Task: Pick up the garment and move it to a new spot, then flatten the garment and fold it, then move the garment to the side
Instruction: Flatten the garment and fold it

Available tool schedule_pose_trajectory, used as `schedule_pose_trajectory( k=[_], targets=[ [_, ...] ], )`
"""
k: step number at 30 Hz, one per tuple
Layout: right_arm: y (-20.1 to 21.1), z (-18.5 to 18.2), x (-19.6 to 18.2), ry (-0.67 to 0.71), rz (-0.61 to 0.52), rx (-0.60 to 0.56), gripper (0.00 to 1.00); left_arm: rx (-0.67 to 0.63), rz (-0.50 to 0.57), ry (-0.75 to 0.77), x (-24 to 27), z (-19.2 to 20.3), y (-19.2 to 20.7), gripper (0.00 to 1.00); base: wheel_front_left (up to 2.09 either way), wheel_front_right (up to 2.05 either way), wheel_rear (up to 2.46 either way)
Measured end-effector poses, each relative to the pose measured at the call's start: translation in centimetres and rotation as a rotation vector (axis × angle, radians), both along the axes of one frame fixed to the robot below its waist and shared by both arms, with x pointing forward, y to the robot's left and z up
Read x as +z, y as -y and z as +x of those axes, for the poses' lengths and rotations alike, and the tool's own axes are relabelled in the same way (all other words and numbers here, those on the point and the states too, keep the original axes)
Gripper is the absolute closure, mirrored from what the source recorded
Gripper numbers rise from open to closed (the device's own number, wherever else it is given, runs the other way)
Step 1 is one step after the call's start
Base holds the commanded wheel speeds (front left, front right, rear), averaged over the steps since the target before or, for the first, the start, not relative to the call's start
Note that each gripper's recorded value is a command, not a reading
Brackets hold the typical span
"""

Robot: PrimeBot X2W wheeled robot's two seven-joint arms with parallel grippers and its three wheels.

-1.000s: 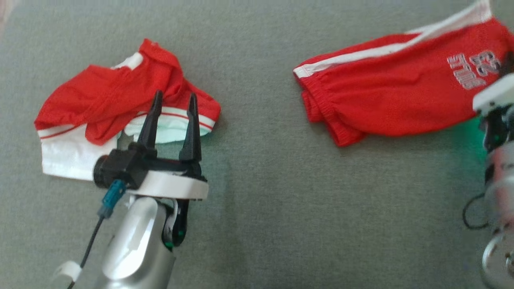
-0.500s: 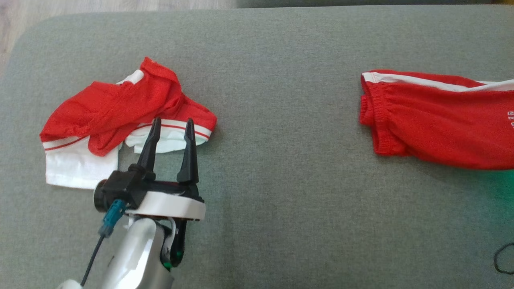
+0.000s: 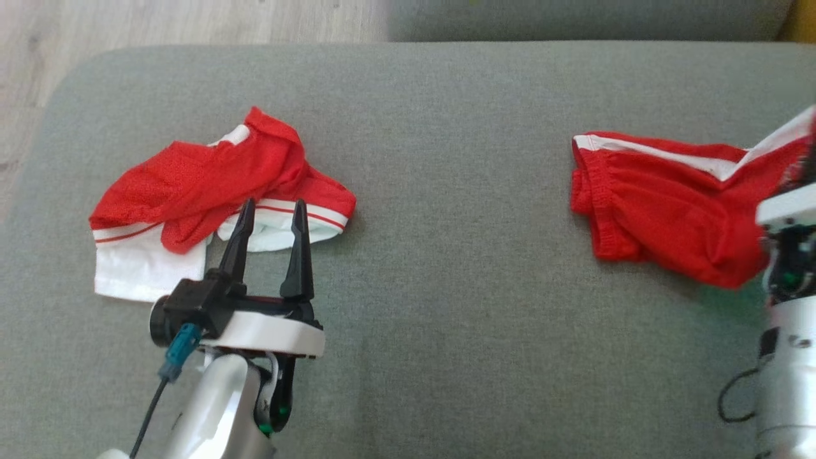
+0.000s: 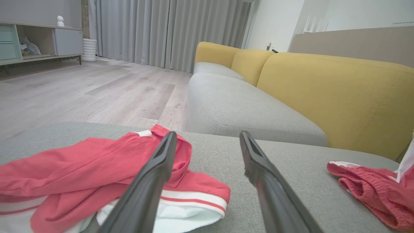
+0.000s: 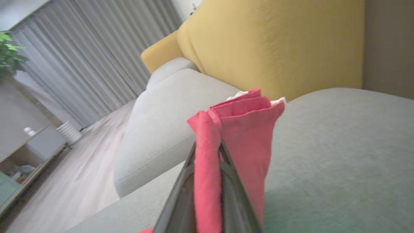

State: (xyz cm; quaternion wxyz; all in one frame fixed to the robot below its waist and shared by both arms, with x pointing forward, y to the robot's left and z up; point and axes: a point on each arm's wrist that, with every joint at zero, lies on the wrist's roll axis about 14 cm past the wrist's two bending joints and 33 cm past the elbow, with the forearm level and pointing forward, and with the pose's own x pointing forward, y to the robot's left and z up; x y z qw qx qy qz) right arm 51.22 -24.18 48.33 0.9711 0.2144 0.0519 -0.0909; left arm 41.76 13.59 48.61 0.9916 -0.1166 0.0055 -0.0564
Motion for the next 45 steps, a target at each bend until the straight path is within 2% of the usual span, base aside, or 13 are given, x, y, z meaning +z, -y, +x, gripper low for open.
schedule_pose_trajectory(
  k=[6, 14, 18, 23, 24, 25, 27, 31, 35, 37, 42, 45],
  targets=[
    [-5.9, -0.1, 0.8, 0.02, 0.025, 0.169, 1.0, 0.014, 0.009, 0.004, 0.2, -0.9, -0.5, 0.0, 0.0, 0.0, 0.0],
    [-13.7, -0.8, -0.4, -0.012, 0.007, 0.396, 1.0, 0.046, 0.014, 0.001, 0.2, -1.6, -1.7, 0.0, 0.0, 0.0, 0.0],
    [-16.9, -2.8, -3.7, -0.124, -0.039, 0.527, 1.0, 0.064, 0.018, -0.002, 0.2, -1.9, -2.3, 0.0, 0.0, 0.0, 0.0],
    [-17.4, -5.4, -7.0, -0.224, -0.135, 0.626, 1.0, 0.072, 0.025, -0.007, 0.0, -2.1, -2.6, 0.0, 0.0, 0.0, 0.0],
    [-17.2, -5.7, -7.5, -0.237, -0.158, 0.636, 0.53, 0.072, 0.025, -0.008, 0.0, -2.1, -2.6, 0.0, 0.0, 0.0, 0.0],
    [-17.2, -6.0, -7.8, -0.245, -0.186, 0.654, 0.0, 0.071, 0.026, -0.009, -0.1, -2.1, -2.5, 0.0, 0.0, 0.0, 0.0],
    [-17.5, -6.5, -8.0, -0.252, -0.19, 0.671, 0.0, 0.059, 0.029, -0.009, -0.1, -2.1, -2.2, 0.0, 0.0, 0.0, 0.0],
    [-16.8, -6.7, -7.1, -0.185, -0.21, 0.65, 0.0, 0.028, 0.024, -0.001, 0.1, -1.7, -1.2, 0.0, 0.0, 0.0, 0.0],
    [-14.3, -5.8, -5.3, -0.091, -0.217, 0.558, 0.0, 0.006, 0.02, 0.016, 0.6, -1.4, -0.4, 0.0, 0.0, 0.0, 0.0],
    [-12.3, -5.2, -3.7, -0.027, -0.203, 0.477, 0.0, -0.008, 0.015, 0.037, 1.3, -1.1, 0.1, 0.0, 0.0, 0.0, 0.0],
    [-7.4, -4.8, 0.4, 0.099, -0.292, 0.322, 0.0, -0.051, 0.001, 0.084, 2.8, -0.4, 1.8, 0.0, 0.0, 0.0, 0.0],
    [-4.9, -5.9, 1.9, 0.142, -0.327, 0.227, 0.0, -0.084, -0.006, 0.108, 3.6, -0.1, 3.0, 0.0, 0.0, 0.0, 0.0]
  ],
)
